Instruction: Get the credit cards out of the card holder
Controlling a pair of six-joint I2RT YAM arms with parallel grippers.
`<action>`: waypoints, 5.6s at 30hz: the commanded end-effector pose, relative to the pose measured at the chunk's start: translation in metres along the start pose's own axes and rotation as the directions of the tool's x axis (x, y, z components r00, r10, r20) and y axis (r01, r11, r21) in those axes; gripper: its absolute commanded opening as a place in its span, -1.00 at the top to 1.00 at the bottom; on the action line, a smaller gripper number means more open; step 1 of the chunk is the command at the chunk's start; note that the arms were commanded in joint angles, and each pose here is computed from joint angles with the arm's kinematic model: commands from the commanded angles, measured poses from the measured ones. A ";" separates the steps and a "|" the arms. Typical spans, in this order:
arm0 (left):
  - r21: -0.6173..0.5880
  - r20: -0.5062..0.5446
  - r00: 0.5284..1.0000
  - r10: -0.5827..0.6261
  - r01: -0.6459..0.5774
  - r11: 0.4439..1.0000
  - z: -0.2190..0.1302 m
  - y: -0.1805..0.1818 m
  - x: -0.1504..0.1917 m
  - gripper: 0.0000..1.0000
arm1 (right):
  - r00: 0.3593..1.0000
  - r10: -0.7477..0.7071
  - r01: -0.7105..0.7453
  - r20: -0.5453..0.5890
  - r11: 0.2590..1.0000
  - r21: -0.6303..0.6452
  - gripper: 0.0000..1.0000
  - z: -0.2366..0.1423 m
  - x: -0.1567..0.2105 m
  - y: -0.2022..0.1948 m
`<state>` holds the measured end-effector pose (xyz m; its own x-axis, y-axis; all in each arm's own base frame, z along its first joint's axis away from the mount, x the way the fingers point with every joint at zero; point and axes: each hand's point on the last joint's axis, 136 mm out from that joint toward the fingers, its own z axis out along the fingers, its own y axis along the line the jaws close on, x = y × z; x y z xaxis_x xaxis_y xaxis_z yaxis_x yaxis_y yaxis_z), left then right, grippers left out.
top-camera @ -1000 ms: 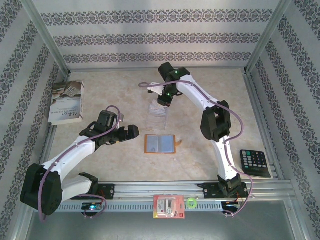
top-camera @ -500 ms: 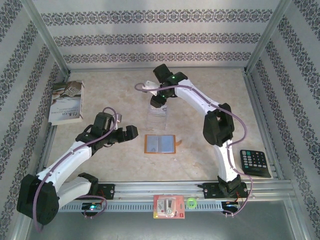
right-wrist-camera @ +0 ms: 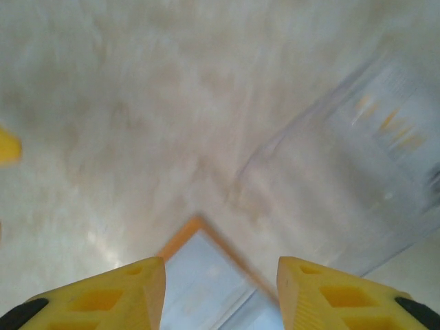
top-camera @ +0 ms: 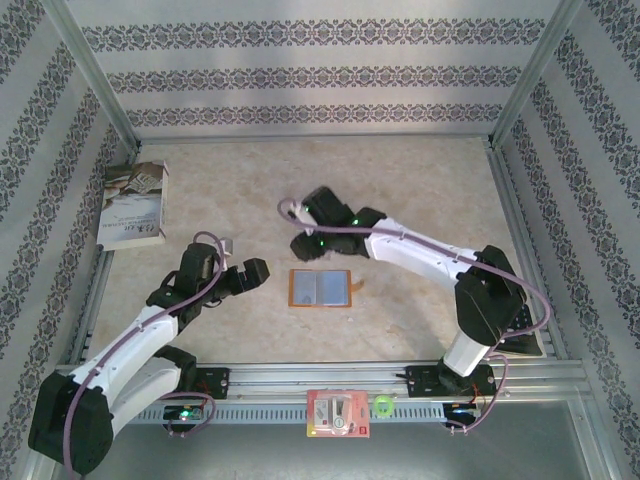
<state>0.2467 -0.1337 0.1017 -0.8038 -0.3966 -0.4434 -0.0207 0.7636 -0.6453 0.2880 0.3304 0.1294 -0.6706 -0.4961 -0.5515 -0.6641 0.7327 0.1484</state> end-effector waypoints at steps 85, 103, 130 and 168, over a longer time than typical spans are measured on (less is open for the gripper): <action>-0.002 -0.366 0.927 0.082 -0.089 0.996 0.101 -0.014 0.080 1.00 | 0.886 0.426 -0.455 0.182 0.875 0.166 0.47 -0.001 0.123 -0.041; 0.032 -0.370 0.923 0.105 -0.101 0.994 0.098 -0.022 0.079 1.00 | 0.877 0.467 -0.479 -0.111 0.867 -0.137 0.62 0.026 0.095 0.015; 0.075 -0.315 0.934 0.166 -0.150 0.986 0.084 -0.042 0.061 0.69 | 0.850 0.509 -0.527 -0.136 0.818 -0.231 0.53 0.008 0.072 0.024; -0.038 -0.409 0.903 0.134 -0.163 0.986 0.101 -0.003 0.085 0.95 | 0.728 0.636 -0.680 -0.258 0.719 -0.144 0.65 0.060 0.106 0.008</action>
<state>0.2516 -0.2288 0.0216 -0.9557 -0.0781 -0.2837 0.1084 0.8029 -0.5862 0.2346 0.3106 0.0284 -0.9922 -0.0186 -0.1235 -0.0880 0.8058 0.5856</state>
